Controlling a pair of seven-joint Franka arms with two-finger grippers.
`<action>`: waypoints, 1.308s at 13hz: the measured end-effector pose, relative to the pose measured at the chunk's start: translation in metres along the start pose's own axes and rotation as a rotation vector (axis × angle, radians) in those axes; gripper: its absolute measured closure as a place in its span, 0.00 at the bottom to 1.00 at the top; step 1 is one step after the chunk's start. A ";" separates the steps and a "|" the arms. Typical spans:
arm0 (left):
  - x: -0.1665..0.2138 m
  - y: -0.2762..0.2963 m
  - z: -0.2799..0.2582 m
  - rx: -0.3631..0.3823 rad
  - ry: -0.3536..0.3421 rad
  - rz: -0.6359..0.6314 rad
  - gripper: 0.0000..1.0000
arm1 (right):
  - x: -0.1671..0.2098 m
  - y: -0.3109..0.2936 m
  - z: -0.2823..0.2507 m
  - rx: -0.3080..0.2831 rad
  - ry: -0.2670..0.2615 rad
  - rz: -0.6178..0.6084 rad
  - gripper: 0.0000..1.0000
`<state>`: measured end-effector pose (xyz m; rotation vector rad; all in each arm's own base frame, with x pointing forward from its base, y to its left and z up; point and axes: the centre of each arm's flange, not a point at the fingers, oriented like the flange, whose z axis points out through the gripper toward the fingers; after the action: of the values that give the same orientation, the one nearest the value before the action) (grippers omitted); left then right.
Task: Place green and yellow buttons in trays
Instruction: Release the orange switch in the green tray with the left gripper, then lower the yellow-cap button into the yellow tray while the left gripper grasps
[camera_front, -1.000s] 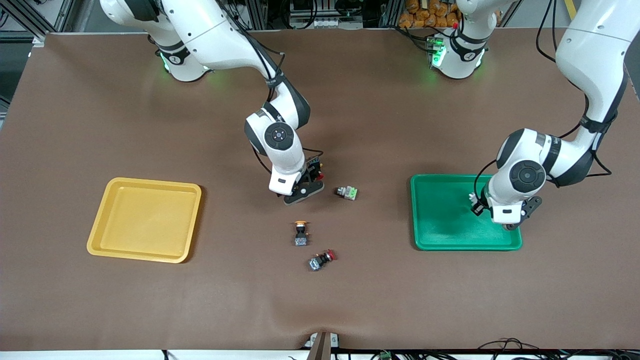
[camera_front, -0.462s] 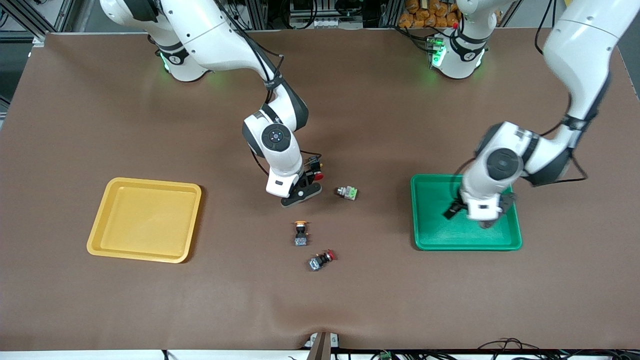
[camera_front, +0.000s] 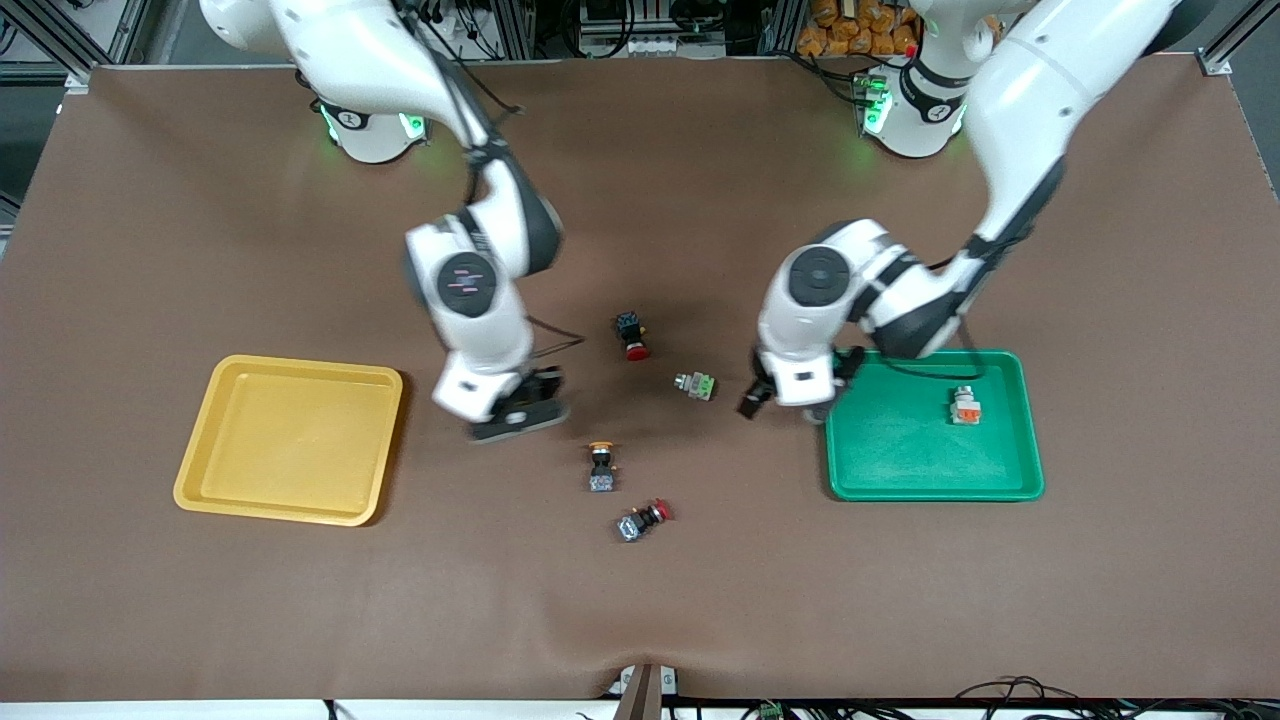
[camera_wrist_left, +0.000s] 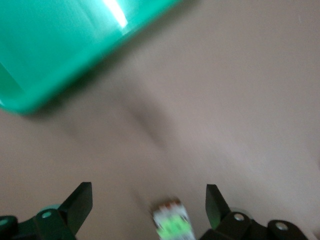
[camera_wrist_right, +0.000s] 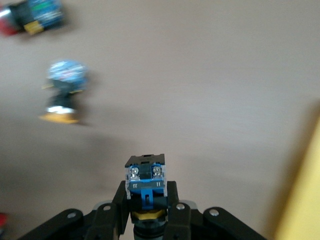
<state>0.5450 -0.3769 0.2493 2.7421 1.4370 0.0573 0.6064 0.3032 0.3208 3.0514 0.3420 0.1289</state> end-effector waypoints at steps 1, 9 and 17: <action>-0.019 0.008 0.009 0.000 -0.002 -0.032 0.00 | 0.005 0.039 -0.013 -0.021 -0.013 0.054 0.67; -0.081 0.024 0.073 0.035 0.022 -0.183 0.06 | -0.014 0.342 0.000 -0.078 -0.077 0.127 0.67; -0.036 0.040 0.031 0.054 0.063 -0.033 0.59 | -0.006 0.348 -0.003 0.127 0.020 0.001 0.05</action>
<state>0.5591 -0.4295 0.2202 2.7822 1.5211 0.1061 0.6760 -0.0364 0.3497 3.1779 0.3639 0.1433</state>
